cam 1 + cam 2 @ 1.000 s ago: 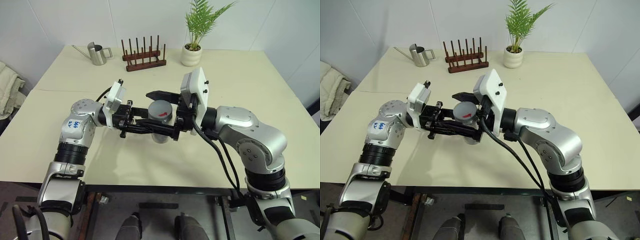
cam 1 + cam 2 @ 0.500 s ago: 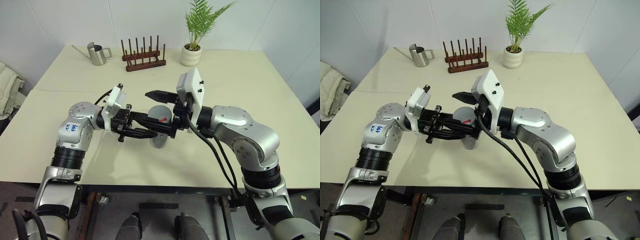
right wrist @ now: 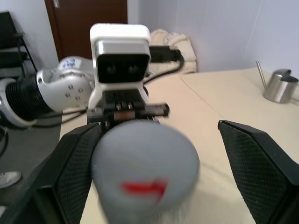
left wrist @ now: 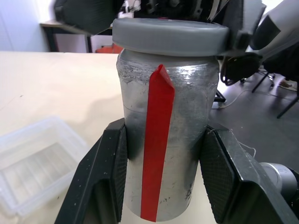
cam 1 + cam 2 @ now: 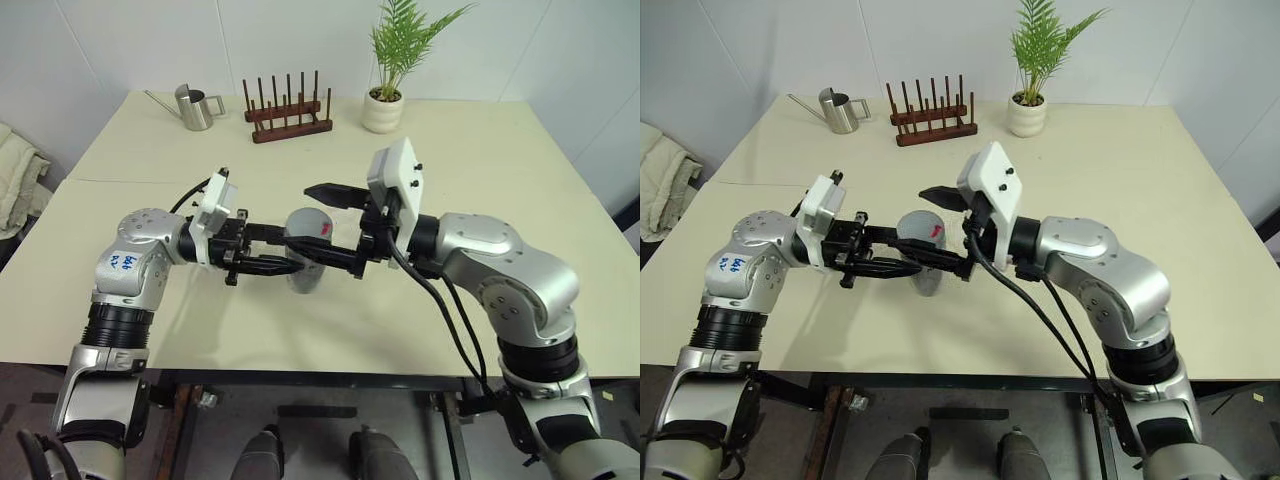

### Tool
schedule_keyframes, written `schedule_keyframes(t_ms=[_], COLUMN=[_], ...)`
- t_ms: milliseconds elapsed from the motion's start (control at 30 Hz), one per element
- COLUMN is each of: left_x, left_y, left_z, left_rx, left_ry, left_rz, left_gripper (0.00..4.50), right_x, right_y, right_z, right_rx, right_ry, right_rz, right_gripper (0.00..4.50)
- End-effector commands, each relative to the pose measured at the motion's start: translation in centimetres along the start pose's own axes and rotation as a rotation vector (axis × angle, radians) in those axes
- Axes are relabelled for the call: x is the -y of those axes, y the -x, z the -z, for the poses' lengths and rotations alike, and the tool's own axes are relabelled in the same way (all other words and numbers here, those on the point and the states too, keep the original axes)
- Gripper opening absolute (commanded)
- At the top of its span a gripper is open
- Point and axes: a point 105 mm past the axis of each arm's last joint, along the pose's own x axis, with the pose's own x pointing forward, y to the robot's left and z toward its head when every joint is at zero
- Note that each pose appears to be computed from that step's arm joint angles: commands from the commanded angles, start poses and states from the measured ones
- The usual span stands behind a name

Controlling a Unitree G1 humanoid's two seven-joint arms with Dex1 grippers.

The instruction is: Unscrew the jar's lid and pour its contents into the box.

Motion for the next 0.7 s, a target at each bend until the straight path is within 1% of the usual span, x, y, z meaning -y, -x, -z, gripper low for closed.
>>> schedule_keyframes(t_ms=[33, 267, 467, 600, 700], left_x=[0.6, 0.3, 0.1, -0.2, -0.3], left_y=[0.5, 1.1, 1.2, 0.8, 0.2], left_z=[-1.1, -0.8, -0.7, -0.8, -0.9], left_rx=[0.024, 0.019, 0.023, 0.039, 0.060], left_ry=[-0.048, -0.033, -0.028, -0.034, -0.041], left_rz=[0.010, -0.011, -0.020, -0.010, 0.007], left_gripper=[1.84, 1.84, 1.84, 1.84, 1.84], right_x=[1.4, 1.4, 1.5, 1.3, 0.5], right_y=[1.9, 3.4, 4.2, 3.4, 2.0], right_z=[-1.6, -1.9, -2.5, -3.4, -3.9], right_rx=[0.026, -0.007, -0.008, 0.066, 0.120], right_ry=[0.051, 0.065, 0.075, 0.039, 0.000], right_rz=[0.107, 0.143, 0.171, 0.161, 0.107], right_gripper=[4.19, 4.19, 4.19, 4.19, 4.19])
